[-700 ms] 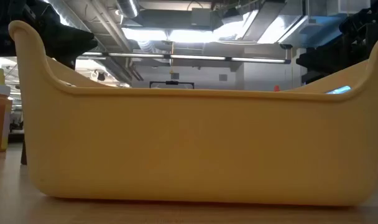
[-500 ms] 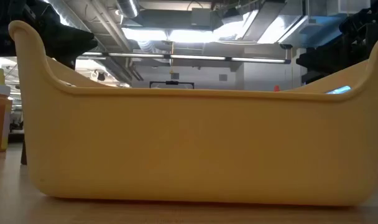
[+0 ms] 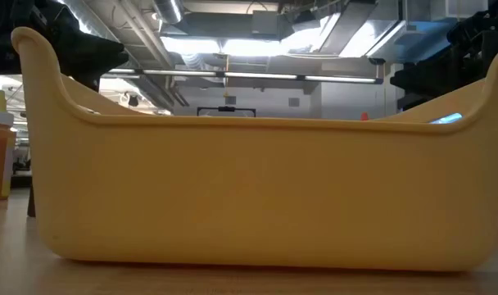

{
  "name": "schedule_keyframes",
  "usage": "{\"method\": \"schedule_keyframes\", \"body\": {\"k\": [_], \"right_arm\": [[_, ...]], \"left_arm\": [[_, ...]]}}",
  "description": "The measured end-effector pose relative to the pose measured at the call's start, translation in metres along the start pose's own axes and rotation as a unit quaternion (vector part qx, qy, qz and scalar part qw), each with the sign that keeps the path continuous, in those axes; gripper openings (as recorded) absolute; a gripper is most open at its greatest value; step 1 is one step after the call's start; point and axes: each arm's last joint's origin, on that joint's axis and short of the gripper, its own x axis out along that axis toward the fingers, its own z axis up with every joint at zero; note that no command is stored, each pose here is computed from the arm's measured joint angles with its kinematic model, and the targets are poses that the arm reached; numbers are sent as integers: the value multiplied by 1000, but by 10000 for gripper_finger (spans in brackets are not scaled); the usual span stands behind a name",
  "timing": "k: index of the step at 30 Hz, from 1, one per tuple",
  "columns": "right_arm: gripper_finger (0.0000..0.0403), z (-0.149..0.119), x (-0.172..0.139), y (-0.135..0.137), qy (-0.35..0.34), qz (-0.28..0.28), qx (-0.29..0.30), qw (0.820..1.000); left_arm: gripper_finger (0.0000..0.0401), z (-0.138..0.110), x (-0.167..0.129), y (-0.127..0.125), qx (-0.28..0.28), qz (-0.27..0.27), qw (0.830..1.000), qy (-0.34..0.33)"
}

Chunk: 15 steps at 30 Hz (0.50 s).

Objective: Pick & Place food coloring

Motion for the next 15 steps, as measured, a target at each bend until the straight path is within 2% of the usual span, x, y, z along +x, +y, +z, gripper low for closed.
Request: {"method": "schedule_keyframes", "body": {"k": [15], "right_arm": [[120, 0, 0, 0, 0, 0, -1, 1000]], "left_arm": [[91, 0, 0, 0, 0, 0, 1000, 0]]}}
